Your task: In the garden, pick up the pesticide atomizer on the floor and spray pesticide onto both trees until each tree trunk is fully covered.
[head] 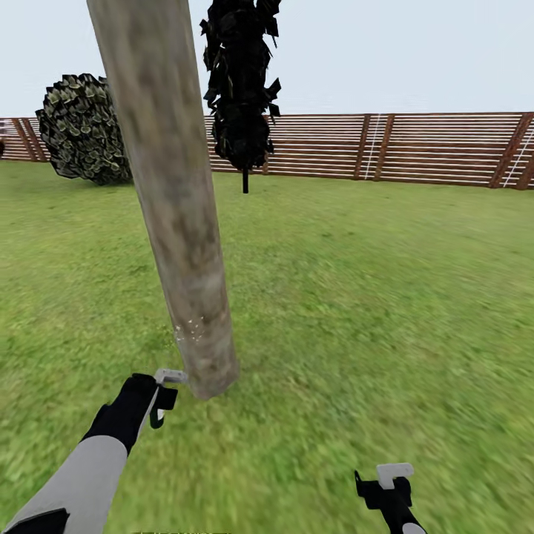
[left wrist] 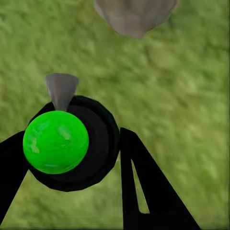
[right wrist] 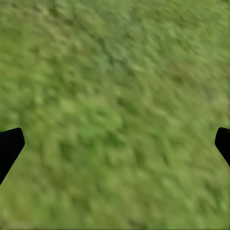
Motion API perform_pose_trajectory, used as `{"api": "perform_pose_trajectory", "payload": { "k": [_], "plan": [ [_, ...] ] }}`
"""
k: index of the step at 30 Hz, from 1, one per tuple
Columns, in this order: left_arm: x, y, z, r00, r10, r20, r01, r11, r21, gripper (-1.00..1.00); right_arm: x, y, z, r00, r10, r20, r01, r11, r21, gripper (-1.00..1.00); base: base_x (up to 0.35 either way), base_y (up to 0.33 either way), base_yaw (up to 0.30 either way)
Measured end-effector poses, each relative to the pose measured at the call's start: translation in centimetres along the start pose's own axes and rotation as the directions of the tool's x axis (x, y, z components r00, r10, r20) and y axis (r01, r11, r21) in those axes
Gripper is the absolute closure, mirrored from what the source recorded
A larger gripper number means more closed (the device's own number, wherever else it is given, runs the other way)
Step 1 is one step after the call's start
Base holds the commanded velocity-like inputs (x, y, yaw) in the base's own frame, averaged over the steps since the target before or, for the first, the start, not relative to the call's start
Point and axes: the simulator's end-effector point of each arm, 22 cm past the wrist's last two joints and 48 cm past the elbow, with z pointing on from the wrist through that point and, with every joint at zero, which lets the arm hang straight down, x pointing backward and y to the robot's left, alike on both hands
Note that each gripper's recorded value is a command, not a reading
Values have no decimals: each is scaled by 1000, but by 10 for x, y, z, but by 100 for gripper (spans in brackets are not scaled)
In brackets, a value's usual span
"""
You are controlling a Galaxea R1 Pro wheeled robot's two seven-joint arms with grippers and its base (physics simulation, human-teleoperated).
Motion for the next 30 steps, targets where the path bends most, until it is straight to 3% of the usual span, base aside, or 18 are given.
{"api": "perform_pose_trajectory", "payload": {
  "k": [8, 13, 18, 23, 30],
  "plan": [
    [7, 11, 3, 1000, 4, -14, -4, 1000, -23, 100, 0, 0, 0, 1000, 1, 0, -1, 1000, 0, -100, 0, 0, 207],
    [29, -20, 11, 998, 18, -65, -15, 999, 47, 100, 0, -1, 0, 1000, 1, 0, -1, 1000, 1, -100, 0, 0, 11],
    [26, -37, 6, 993, 66, -101, -58, 995, 84, 100, 0, -1, 0, 1000, 0, 0, 0, 1000, 1, -100, 0, 0, 0],
    [-7, -26, -16, 987, 45, -155, -36, 998, 59, 100, 0, -1, 0, 1000, 0, 0, 0, 1000, 1, -100, 0, 0, 0],
    [-2, -29, -15, 985, 40, -169, -28, 997, 70, 100, 0, -1, 0, 1000, 0, 0, 0, 1000, 1, -100, 0, -54, 0]
  ]
}}
